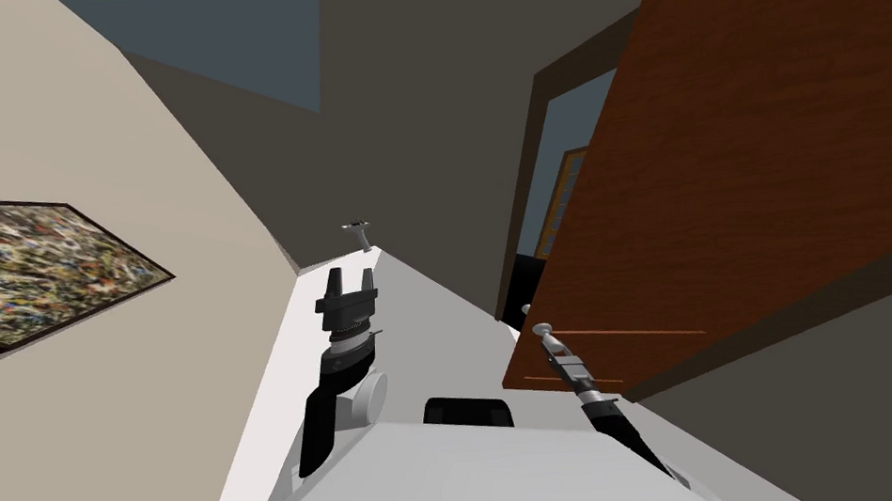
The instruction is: Pull the door open
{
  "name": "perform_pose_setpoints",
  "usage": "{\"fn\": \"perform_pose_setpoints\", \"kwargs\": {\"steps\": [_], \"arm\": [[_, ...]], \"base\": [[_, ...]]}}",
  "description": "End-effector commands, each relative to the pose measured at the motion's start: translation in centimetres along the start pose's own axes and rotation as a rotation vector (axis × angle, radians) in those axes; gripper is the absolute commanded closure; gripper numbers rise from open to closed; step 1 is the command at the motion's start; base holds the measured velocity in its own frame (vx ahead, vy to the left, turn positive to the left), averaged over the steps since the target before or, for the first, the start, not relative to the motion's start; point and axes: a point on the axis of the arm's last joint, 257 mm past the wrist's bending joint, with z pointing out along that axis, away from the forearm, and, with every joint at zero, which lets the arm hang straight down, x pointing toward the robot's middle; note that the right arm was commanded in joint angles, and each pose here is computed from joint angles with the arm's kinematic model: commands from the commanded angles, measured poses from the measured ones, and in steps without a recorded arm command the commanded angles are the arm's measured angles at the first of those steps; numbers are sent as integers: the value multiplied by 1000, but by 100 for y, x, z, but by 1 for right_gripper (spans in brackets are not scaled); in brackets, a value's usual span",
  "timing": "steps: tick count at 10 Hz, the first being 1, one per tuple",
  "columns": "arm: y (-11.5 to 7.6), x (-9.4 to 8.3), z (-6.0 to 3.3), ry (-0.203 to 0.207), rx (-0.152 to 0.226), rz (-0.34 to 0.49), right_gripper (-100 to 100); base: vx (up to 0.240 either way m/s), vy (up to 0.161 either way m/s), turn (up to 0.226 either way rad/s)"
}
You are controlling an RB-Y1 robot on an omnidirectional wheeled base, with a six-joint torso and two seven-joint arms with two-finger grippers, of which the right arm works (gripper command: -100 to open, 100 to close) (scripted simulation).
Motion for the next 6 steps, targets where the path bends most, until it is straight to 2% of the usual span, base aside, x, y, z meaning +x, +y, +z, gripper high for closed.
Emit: {"fn": "perform_pose_setpoints", "kwargs": {"steps": [1,2,3,4,6], "arm": [[5,23,-77,7,21,0,100],[-2,26,-122,7,35,2,100],[-14,0,-106,-1,28,1,100],[-17,-10,-159,-3,38,2,100],[-10,-3,-201,-1,48,1,100]], "base": [[-176,-61,96],[-162,-33,80],[-73,-13,13],[-155,-55,162],[-202,-53,161]]}}
